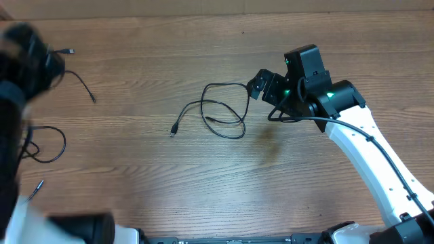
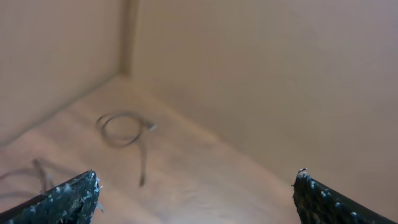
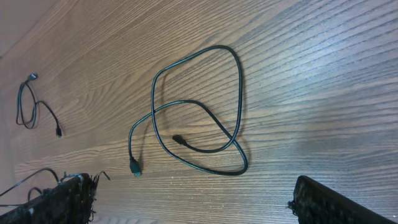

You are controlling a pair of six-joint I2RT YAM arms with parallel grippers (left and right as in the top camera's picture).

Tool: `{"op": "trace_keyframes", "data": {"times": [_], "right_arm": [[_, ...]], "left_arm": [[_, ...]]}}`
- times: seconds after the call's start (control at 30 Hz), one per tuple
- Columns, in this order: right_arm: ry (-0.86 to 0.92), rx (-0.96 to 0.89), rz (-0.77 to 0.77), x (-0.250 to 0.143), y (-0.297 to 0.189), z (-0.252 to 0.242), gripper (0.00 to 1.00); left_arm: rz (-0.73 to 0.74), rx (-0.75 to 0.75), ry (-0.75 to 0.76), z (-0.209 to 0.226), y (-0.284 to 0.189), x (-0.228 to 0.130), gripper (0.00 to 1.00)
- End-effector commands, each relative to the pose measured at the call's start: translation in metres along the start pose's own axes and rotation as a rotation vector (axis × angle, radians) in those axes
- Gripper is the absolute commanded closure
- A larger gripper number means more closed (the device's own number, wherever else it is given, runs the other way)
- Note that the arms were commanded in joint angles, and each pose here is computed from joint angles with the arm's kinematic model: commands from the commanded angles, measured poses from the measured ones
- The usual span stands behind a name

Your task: Untangle cables

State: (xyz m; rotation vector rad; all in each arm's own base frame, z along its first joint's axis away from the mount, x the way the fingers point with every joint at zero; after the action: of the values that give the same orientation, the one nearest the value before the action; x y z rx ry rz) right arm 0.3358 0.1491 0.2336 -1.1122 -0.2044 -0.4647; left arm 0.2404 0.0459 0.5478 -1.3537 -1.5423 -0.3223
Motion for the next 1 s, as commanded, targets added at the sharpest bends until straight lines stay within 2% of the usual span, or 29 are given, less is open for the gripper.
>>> {"op": "trace_keyframes", "data": {"times": [0.0,0.2,0.43,0.73,0.97], "right_arm": [[0.0,0.004,-0.026,0.007,-0.004,0.001,0.0],[0.0,0.004,-0.026,0.007,-0.004,0.001,0.0],[0.0,0.004,-0.026,0.007,-0.004,0.001,0.0],[0.0,0.004,-0.026,0.007,-0.004,0.001,0.0],[0.0,0.004,-0.026,0.007,-0.004,0.001,0.0]], "left_arm": [[0.059,0.146,0.02,-0.008,0.063,-0.017,0.0],[0.026,0.216,0.053,-0.022,0.079,-0.029,0.01],[0.063,0.173,0.055,-0.033,0.084,-0.038,0.01],[0.038,0.154,0.017,-0.043,0.098,-0.036,0.01],[0.086,0.202,0.051,-0.054,0.148,-0.058,0.01]]}}
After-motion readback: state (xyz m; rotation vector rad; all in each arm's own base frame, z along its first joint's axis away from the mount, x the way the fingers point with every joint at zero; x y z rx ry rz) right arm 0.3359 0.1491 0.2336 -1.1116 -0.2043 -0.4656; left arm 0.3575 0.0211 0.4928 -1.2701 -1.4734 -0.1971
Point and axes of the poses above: each gripper's point midway between its finger pads, its own y axis out along the fingers, its own z axis along the line the jaws close on, x = y × z, the point moved 5 cm from there along -y, back along the fingers, and after that the axes turned 9 degrees about -y, right-handed, at the moved point
